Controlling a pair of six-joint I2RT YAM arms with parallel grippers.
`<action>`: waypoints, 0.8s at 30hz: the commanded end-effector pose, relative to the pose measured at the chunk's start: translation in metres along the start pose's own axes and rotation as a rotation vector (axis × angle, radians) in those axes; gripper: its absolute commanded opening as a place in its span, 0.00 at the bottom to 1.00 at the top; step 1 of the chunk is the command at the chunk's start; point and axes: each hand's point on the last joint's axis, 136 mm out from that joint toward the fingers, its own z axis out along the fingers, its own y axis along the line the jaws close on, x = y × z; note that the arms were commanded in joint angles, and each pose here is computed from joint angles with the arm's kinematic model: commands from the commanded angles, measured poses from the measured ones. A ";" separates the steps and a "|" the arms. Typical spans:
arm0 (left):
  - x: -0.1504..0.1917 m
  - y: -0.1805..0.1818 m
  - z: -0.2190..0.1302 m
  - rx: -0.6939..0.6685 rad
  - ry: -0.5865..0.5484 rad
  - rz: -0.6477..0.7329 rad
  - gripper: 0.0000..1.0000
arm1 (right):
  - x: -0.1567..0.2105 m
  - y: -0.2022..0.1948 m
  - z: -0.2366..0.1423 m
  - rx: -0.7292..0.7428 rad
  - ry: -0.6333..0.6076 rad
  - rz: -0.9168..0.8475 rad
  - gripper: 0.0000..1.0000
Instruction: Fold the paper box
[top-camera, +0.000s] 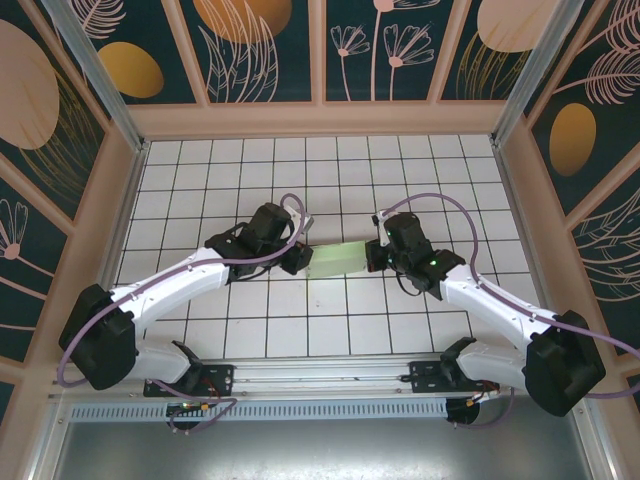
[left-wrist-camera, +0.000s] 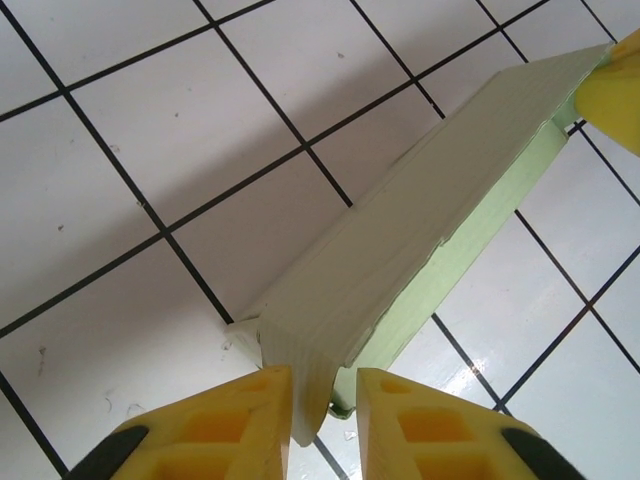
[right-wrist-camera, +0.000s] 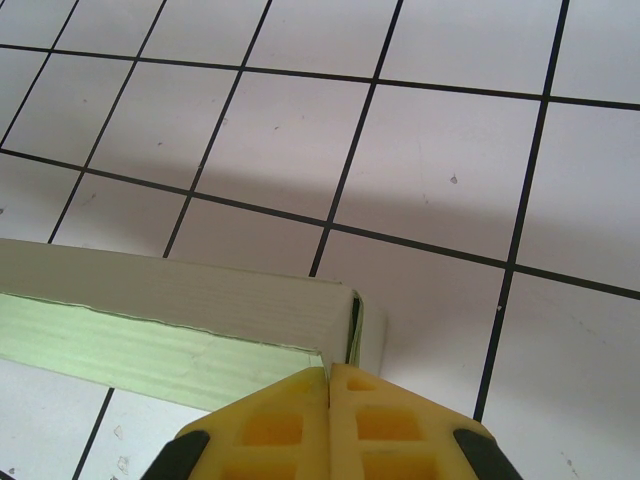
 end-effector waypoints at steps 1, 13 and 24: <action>0.003 0.000 0.001 -0.008 0.024 0.017 0.21 | 0.001 0.000 -0.003 0.017 0.018 0.010 0.00; 0.000 -0.002 0.001 -0.005 0.026 0.001 0.00 | -0.001 0.002 -0.003 0.013 0.014 0.012 0.00; -0.020 -0.011 0.014 0.023 0.035 -0.254 0.00 | 0.003 0.005 -0.001 0.007 0.027 0.008 0.00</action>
